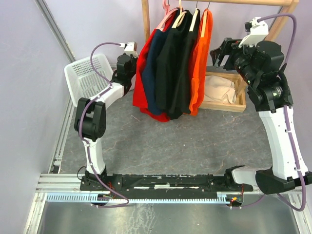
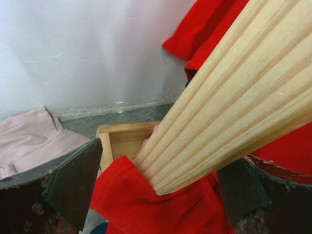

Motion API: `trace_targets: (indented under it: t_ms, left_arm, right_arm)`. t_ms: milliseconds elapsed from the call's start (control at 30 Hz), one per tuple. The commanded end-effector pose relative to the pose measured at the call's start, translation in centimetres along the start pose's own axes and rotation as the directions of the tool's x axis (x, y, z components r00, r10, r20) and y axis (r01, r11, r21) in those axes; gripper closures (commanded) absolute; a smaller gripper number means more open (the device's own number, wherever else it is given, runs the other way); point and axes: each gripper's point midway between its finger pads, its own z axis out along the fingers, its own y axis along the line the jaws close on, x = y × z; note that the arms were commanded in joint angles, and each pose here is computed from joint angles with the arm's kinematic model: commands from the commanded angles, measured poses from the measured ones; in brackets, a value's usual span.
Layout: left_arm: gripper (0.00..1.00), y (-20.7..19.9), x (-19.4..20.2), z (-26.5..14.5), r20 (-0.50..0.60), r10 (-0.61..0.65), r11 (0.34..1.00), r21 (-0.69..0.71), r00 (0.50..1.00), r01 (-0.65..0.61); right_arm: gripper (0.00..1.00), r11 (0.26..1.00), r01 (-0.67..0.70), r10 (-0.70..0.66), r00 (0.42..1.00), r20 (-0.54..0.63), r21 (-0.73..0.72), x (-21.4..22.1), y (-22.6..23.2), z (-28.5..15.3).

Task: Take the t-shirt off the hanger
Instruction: Move the clothesline to the center of the board, then pick up the hanger from the clothesline.

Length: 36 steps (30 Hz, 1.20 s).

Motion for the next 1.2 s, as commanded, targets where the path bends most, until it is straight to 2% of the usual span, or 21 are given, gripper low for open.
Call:
trace_targets:
  t_ms: [0,133,267,533,833,1167]
  left_arm:
    - [0.01,0.6,-3.0,0.0,0.085,-0.02,1.0,-0.022,0.996,0.022]
    - [0.01,0.4,-3.1,-1.4,0.094,-0.027,0.999,-0.022,0.995,0.029]
    - [0.01,0.0,-3.1,-2.3,0.081,-0.029,0.999,-0.021,0.996,0.03]
    - [0.01,1.2,-3.6,-5.8,0.084,-0.024,0.991,-0.131,0.996,0.035]
    - [0.01,2.5,-5.9,-13.7,0.172,-0.024,0.951,-0.3,0.985,0.076]
    - [0.01,0.0,-5.9,-21.7,0.246,-0.058,0.96,-0.253,0.968,0.122]
  right_arm:
    - [0.19,0.999,0.036,-0.035,0.996,0.082,-0.01,-2.7,1.2,-0.7]
    - [0.19,0.999,0.03,-0.032,0.996,0.082,0.032,-2.5,0.8,-0.6]
    - [0.19,1.0,0.02,-0.021,0.997,0.068,0.014,-2.1,1.2,-0.1]
    - [0.19,1.0,0.023,-0.024,0.998,0.059,0.014,-1.7,1.5,-0.3]
    - [0.23,0.999,0.039,-0.039,0.998,0.04,0.0,-1.0,3.2,0.7]
    - [0.29,0.999,0.02,-0.022,0.998,0.059,0.038,-1.9,4.1,3.4]
